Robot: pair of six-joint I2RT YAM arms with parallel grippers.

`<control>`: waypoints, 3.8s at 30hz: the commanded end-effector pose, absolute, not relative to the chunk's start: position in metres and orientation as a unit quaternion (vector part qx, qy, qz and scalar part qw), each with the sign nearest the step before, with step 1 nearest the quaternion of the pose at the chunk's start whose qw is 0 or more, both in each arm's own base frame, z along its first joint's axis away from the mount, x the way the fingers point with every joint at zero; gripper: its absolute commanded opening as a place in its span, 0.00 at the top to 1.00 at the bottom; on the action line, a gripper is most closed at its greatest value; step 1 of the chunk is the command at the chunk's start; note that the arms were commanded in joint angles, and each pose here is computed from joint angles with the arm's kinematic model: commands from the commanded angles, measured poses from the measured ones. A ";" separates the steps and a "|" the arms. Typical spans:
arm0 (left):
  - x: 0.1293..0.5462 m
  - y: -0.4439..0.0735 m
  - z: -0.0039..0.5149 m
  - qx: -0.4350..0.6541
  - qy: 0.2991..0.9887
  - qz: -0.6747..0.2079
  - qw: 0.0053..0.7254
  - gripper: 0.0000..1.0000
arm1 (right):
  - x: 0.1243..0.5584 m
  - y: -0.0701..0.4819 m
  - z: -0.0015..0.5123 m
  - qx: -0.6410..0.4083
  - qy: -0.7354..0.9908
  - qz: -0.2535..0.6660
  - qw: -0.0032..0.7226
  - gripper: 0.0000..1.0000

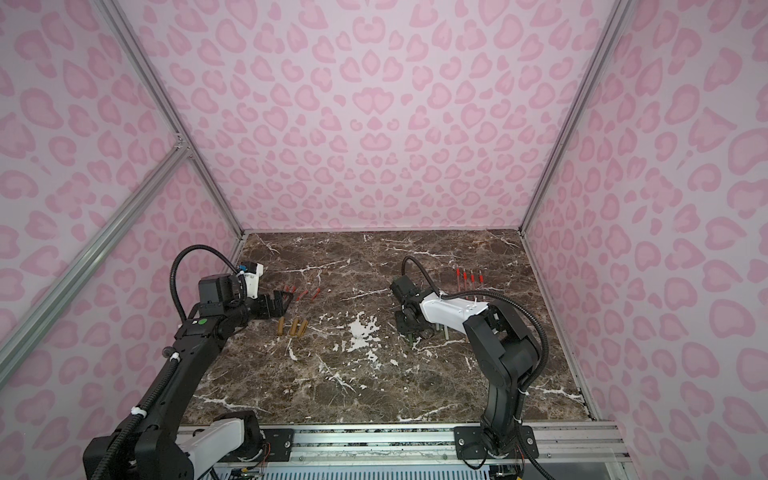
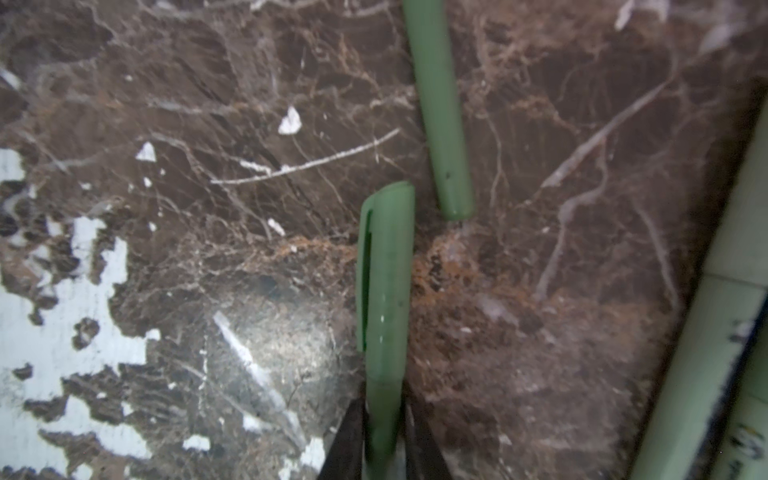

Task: Open the pen caps
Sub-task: 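Reach the right gripper to a dark green marker and grasp it, then lift the green marker cap-first toward the left gripper, then close the left gripper on the green marker's cap, then pull the green marker away from the left gripper with the right gripper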

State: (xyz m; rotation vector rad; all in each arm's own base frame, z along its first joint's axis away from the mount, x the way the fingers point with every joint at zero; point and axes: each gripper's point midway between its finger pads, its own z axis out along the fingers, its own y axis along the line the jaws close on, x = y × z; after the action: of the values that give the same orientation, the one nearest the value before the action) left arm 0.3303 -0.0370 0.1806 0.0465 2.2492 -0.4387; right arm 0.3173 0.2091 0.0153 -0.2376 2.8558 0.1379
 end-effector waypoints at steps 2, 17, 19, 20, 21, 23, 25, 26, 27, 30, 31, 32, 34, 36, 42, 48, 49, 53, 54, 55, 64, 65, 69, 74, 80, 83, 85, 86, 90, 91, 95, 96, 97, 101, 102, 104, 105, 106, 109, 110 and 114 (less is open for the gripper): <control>0.332 -0.039 0.186 0.023 0.888 -0.183 0.420 0.02 | 0.305 0.207 0.002 -0.084 0.989 0.044 0.114 0.88; 0.320 -0.082 0.205 0.058 0.850 -0.324 0.411 0.01 | 0.301 0.303 0.074 -0.139 0.960 0.155 0.189 0.94; 0.318 -0.087 0.205 0.065 0.843 -0.341 0.411 0.03 | 0.300 0.327 0.088 -0.148 0.948 0.194 0.205 0.94; 0.318 -0.089 0.206 0.065 0.842 -0.346 0.409 0.05 | 0.299 0.336 0.094 -0.148 0.943 0.210 0.211 0.94; 0.318 -0.089 0.207 0.059 0.843 -0.349 0.406 0.06 | 0.298 0.346 0.100 -0.147 0.938 0.230 0.214 0.94; 0.319 -0.090 0.210 0.048 0.840 -0.360 0.402 0.07 | 0.297 0.363 0.116 -0.145 0.927 0.264 0.224 0.94; 0.319 -0.096 0.211 0.049 0.833 -0.376 0.402 0.09 | 0.294 0.380 0.133 -0.156 0.910 0.297 0.241 0.94; 0.318 -0.098 0.210 0.052 0.830 -0.383 0.402 0.10 | 0.292 0.387 0.138 -0.161 0.904 0.308 0.247 0.94; 0.318 -0.101 0.208 0.055 0.829 -0.389 0.398 0.11 | 0.290 0.394 0.144 -0.167 0.898 0.317 0.254 0.95; 0.316 -0.106 0.205 0.058 0.832 -0.393 0.387 0.15 | 0.287 0.409 0.157 -0.175 0.886 0.341 0.260 0.95; 0.315 -0.109 0.204 0.062 0.833 -0.393 0.384 0.16 | 0.284 0.414 0.163 -0.179 0.880 0.352 0.263 0.95; 0.315 -0.112 0.203 0.066 0.833 -0.394 0.383 0.16 | 0.283 0.419 0.167 -0.184 0.874 0.361 0.267 0.95; 0.312 -0.121 0.201 0.081 0.829 -0.404 0.379 0.19 | 0.277 0.429 0.174 -0.201 0.861 0.382 0.270 0.95; 0.309 -0.129 0.203 0.091 0.825 -0.418 0.370 0.21 | 0.277 0.434 0.175 -0.204 0.857 0.391 0.268 0.95; 0.303 -0.146 0.207 0.110 0.816 -0.441 0.358 0.29 | 0.270 0.448 0.184 -0.216 0.845 0.409 0.269 0.96; 0.305 -0.149 0.212 0.103 0.811 -0.453 0.355 0.41 | 0.266 0.457 0.188 -0.219 0.841 0.418 0.264 0.96; 0.306 -0.148 0.211 0.101 0.811 -0.452 0.357 0.45 | 0.264 0.457 0.186 -0.222 0.841 0.417 0.263 0.96; 0.309 -0.148 0.214 0.091 0.813 -0.453 0.354 0.62 | 0.265 0.458 0.182 -0.219 0.847 0.411 0.257 0.96; 0.309 -0.148 0.216 0.092 0.812 -0.453 0.356 0.70 | 0.264 0.459 0.185 -0.220 0.844 0.415 0.259 0.97; 0.309 -0.147 0.216 0.091 0.812 -0.452 0.358 0.77 | 0.262 0.460 0.188 -0.224 0.841 0.417 0.263 0.96; 0.310 -0.146 0.216 0.086 0.812 -0.450 0.361 0.96 | 0.260 0.462 0.192 -0.233 0.836 0.414 0.274 0.91; 0.310 -0.146 0.215 0.087 0.811 -0.450 0.363 0.96 | 0.260 0.462 0.189 -0.235 0.836 0.412 0.275 0.87; 0.313 -0.141 0.220 0.072 0.812 -0.452 0.363 0.96 | 0.261 0.464 0.181 -0.230 0.843 0.409 0.264 0.73; 0.314 -0.139 0.221 0.070 0.808 -0.454 0.369 0.96 | 0.259 0.466 0.173 -0.236 0.843 0.406 0.262 0.81; 0.314 -0.138 0.223 0.065 0.806 -0.457 0.371 0.96 | 0.259 0.466 0.170 -0.239 0.844 0.405 0.259 1.00; 0.318 -0.133 0.226 0.059 0.807 -0.451 0.376 0.96 | 0.258 0.464 0.158 -0.241 0.851 0.394 0.250 1.00; 0.321 -0.127 0.234 0.050 0.808 -0.447 0.381 0.96 | 0.253 0.460 0.149 -0.243 0.855 0.390 0.240 1.00; 0.321 -0.126 0.238 0.052 0.806 -0.445 0.386 0.96 | 0.250 0.458 0.146 -0.244 0.855 0.390 0.238 1.00; 0.325 -0.121 0.255 0.060 0.804 -0.437 0.400 0.96 | 0.239 0.439 0.121 -0.241 0.867 0.374 0.226 1.00; 0.327 -0.119 0.262 0.056 0.805 -0.436 0.400 0.96 | 0.237 0.433 0.115 -0.236 0.871 0.367 0.223 1.00; 0.328 -0.119 0.291 0.076 0.805 -0.426 0.406 0.96 | 0.227 0.411 0.102 -0.222 0.880 0.356 0.222 1.00; 0.330 -0.118 0.295 0.080 0.804 -0.423 0.410 0.96 | 0.225 0.405 0.098 -0.220 0.882 0.352 0.223 1.00; 0.333 -0.118 0.297 0.083 0.803 -0.422 0.413 0.96 | 0.224 0.401 0.097 -0.219 0.883 0.349 0.225 1.00; 0.347 -0.117 0.302 0.067 0.803 -0.429 0.407 0.96 | 0.222 0.388 0.097 -0.213 0.888 0.336 0.230 1.00; 0.351 -0.118 0.302 0.065 0.802 -0.432 0.406 0.96 | 0.222 0.385 0.100 -0.213 0.887 0.337 0.234 1.00; 0.357 -0.121 0.298 0.069 0.802 -0.432 0.406 0.96 | 0.222 0.378 0.103 -0.213 0.887 0.331 0.243 1.00; 0.361 -0.122 0.293 0.066 0.806 -0.431 0.401 0.96 | 0.224 0.373 0.104 -0.210 0.888 0.325 0.248 1.00; 0.364 -0.125 0.286 0.062 0.811 -0.432 0.389 0.96 | 0.227 0.367 0.104 -0.204 0.891 0.319 0.251 1.00; 0.374 -0.134 0.264 0.058 0.829 -0.428 0.355 0.97 | 0.235 0.344 0.109 -0.171 0.900 0.304 0.262 1.00; 0.377 -0.137 0.258 0.064 0.835 -0.422 0.348 0.97 | 0.236 0.337 0.110 -0.164 0.901 0.302 0.265 1.00; 0.388 -0.150 0.215 0.077 0.875 -0.372 0.301 0.97 | 0.244 0.300 0.110 -0.133 0.913 0.269 0.277 1.00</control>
State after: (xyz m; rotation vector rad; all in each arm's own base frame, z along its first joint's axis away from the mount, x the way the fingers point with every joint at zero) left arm 0.3841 -0.1503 0.2376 0.1783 2.2366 -1.0863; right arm 0.2387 0.3233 0.1185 -0.4209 2.4149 0.8228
